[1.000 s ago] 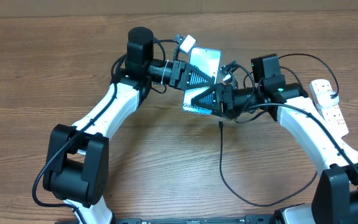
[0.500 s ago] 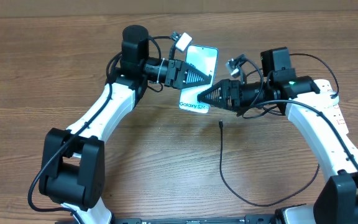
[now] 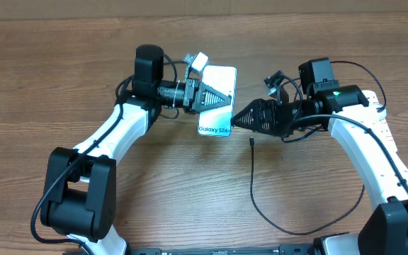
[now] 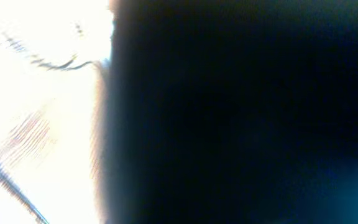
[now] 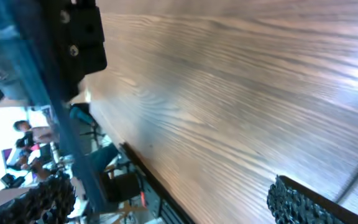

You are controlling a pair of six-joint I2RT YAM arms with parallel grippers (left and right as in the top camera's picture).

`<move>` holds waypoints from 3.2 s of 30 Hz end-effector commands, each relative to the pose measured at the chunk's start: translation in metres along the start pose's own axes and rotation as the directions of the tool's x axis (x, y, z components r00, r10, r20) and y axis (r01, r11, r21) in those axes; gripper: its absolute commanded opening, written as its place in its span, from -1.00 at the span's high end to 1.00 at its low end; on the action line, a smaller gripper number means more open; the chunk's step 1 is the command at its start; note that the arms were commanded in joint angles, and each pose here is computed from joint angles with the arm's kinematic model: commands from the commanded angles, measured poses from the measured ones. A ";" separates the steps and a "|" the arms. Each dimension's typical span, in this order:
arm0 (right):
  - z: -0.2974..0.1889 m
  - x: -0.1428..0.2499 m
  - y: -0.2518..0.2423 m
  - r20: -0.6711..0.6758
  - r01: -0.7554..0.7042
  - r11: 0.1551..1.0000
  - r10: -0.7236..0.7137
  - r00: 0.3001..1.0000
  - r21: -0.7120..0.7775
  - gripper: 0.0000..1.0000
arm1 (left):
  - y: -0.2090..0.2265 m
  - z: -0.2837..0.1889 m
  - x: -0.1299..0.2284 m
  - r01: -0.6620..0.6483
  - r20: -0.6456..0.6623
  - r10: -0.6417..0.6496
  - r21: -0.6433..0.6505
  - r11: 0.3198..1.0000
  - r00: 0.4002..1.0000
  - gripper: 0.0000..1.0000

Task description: Plug charger to phone and switch on socket

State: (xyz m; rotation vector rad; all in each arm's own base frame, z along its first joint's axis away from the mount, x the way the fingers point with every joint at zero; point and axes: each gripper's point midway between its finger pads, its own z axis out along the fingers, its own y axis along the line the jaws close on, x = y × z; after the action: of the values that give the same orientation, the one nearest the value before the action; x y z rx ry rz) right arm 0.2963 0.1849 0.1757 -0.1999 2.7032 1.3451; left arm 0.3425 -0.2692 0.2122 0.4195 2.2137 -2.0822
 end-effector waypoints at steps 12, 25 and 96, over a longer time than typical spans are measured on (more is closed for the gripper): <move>-0.011 0.022 -0.064 0.017 -0.157 0.924 0.161 0.987 0.349 -0.49 | 0.114 -0.041 0.020 0.444 0.353 -0.292 -0.502 0.742 0.889 0.91; -0.018 0.059 -0.128 0.092 -0.334 0.737 0.350 0.932 0.588 0.92 | 0.150 -0.074 0.045 0.430 0.364 -0.231 -0.712 0.555 0.902 0.91; 0.025 0.068 -0.180 0.212 -0.386 0.762 0.323 0.923 0.520 0.51 | 0.188 -0.099 0.090 0.357 0.303 -0.200 -0.865 0.352 0.932 0.92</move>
State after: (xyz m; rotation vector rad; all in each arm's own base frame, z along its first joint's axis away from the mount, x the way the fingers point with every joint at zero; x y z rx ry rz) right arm 0.2568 0.0934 0.0044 0.5037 2.9994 0.5161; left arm 0.3121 -0.1492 0.0059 -0.2989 3.0397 -0.5603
